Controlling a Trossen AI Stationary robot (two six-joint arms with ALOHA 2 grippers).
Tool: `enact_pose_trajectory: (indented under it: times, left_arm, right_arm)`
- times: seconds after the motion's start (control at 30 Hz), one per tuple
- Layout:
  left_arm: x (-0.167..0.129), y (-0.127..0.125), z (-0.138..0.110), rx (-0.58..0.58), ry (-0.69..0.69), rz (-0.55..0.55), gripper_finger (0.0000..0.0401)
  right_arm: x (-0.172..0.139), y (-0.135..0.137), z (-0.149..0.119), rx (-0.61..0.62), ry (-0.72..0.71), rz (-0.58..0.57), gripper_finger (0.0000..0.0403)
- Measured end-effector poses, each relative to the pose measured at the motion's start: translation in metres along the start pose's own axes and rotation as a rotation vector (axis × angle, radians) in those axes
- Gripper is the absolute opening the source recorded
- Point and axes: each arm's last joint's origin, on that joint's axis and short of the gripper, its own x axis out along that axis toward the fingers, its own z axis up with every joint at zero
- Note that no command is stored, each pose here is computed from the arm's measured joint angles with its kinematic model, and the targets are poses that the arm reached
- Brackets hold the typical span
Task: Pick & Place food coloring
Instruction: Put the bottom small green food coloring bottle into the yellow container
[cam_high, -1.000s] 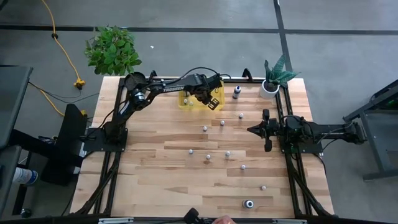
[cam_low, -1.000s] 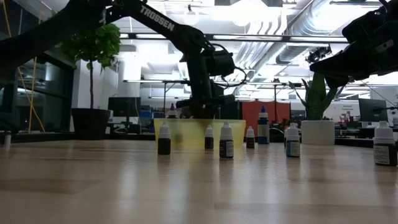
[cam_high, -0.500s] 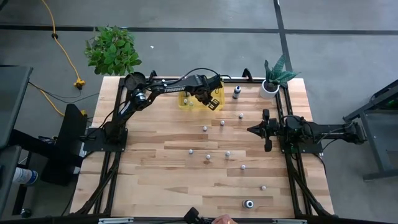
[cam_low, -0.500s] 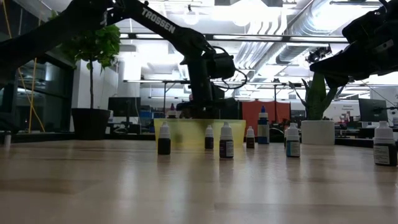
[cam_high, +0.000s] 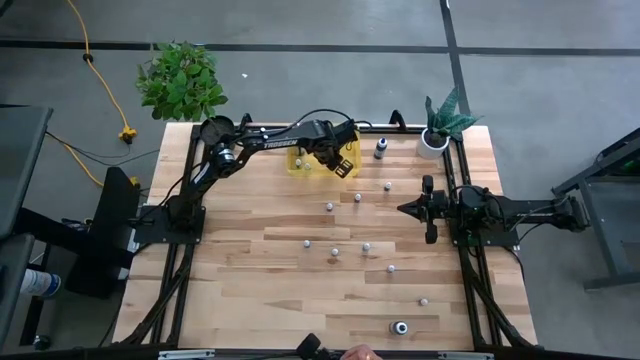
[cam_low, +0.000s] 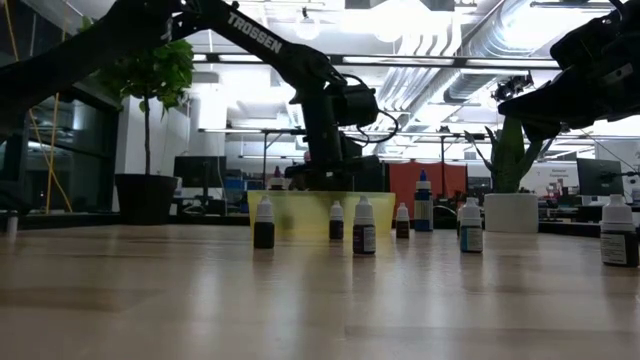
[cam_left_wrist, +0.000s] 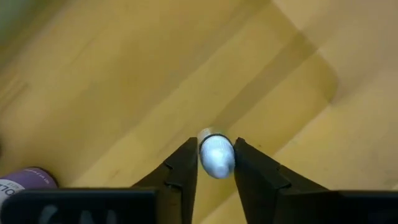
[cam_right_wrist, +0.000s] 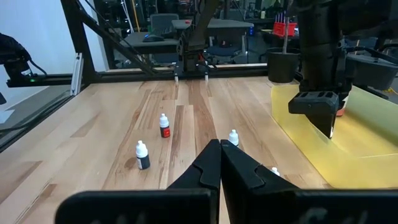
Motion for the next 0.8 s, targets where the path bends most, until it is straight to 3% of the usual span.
enact_pose_trajectory:
  times: [0.23, 0.53, 0.8]
  left_arm:
    - [0.000, 0.000, 0.000, 0.002, 0.000, 0.000, 0.0129]
    - [0.000, 0.000, 0.000, 0.010, 0.001, 0.001, 0.0131]
    - [-0.017, 0.003, 0.005, 0.019, -0.044, -0.014, 0.0132]
  right_arm:
    - [0.000, 0.000, 0.000, 0.000, 0.000, 0.000, 0.0000]
    - [0.000, 0.000, 0.000, 0.000, 0.000, 0.000, 0.0000]
    - [0.000, 0.000, 0.000, 0.000, 0.000, 0.001, 0.0000]
